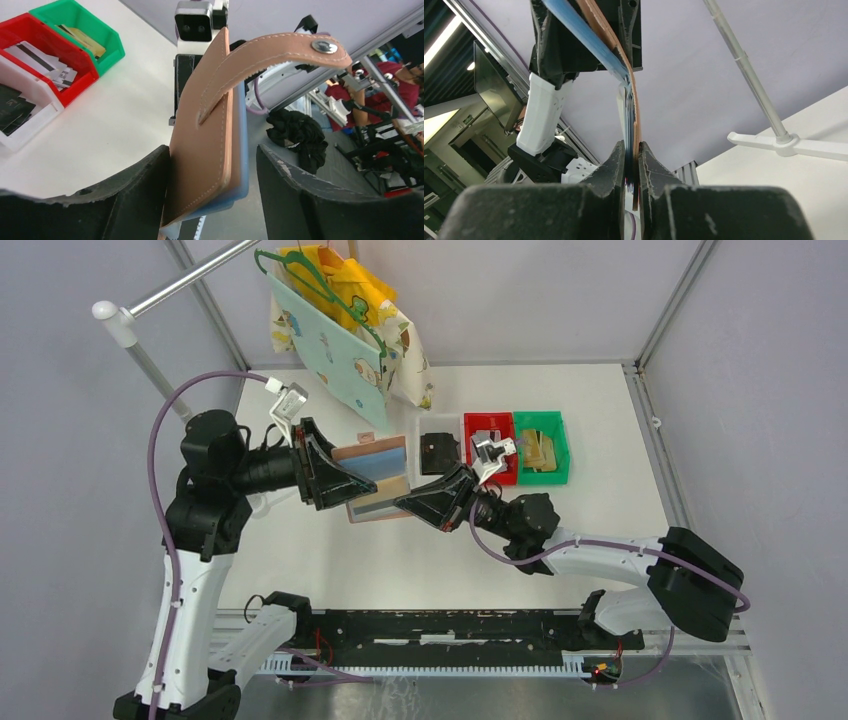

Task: Take the credit cards out of the card holder
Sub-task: Remove the credit card from the card holder.

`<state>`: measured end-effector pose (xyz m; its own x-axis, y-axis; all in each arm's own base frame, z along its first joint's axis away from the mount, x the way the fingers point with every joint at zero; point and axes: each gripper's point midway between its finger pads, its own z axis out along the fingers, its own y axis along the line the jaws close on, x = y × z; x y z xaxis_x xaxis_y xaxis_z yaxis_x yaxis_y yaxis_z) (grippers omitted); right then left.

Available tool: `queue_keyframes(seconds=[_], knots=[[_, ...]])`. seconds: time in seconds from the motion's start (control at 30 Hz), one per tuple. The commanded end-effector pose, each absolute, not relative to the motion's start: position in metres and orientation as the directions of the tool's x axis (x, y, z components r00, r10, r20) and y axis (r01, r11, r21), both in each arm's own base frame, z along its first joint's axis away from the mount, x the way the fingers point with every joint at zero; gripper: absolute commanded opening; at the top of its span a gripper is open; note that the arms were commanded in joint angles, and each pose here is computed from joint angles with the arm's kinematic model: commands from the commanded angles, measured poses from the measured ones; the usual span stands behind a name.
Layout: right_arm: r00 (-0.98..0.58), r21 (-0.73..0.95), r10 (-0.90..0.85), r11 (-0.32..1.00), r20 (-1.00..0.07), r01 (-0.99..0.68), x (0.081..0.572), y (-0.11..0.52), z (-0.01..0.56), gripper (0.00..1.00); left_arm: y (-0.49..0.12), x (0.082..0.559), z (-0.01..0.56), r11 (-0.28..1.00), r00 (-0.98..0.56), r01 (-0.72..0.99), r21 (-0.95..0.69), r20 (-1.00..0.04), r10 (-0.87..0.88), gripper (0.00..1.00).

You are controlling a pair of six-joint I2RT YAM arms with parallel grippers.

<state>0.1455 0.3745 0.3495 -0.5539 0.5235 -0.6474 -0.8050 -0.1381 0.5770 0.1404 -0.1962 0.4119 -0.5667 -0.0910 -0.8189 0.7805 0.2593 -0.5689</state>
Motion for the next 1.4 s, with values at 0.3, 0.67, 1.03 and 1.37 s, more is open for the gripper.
queue_keyframes(seconds=[0.3, 0.67, 1.03, 1.37], knots=[[-0.553, 0.530, 0.602, -0.240, -0.577, -0.814, 0.137, 0.359, 0.411, 0.00, -0.181, 0.132, 0.363, 0.355, -0.398, 0.867, -0.350, -0.915, 0.069, 0.67], [-0.614, 0.578, 0.580, -0.279, -0.534, -0.767, 0.134, 0.356, 0.412, 0.00, -0.153, 0.180, 0.380, 0.639, -0.268, 0.741, -0.209, -0.963, -0.005, 0.74], [-0.725, 0.780, 0.335, 0.050, -0.602, -0.624, 0.159, 0.396, 0.352, 0.00, -0.138, 0.211, 0.377, 0.752, -0.281, 0.596, -0.281, -0.951, -0.132, 0.71], [-0.818, 0.831, 0.223, 0.332, -0.530, -0.448, 0.169, 0.370, 0.279, 0.00, -0.141, 0.217, 0.327, 0.749, -0.400, 0.582, -0.316, -0.914, -0.075, 0.76]])
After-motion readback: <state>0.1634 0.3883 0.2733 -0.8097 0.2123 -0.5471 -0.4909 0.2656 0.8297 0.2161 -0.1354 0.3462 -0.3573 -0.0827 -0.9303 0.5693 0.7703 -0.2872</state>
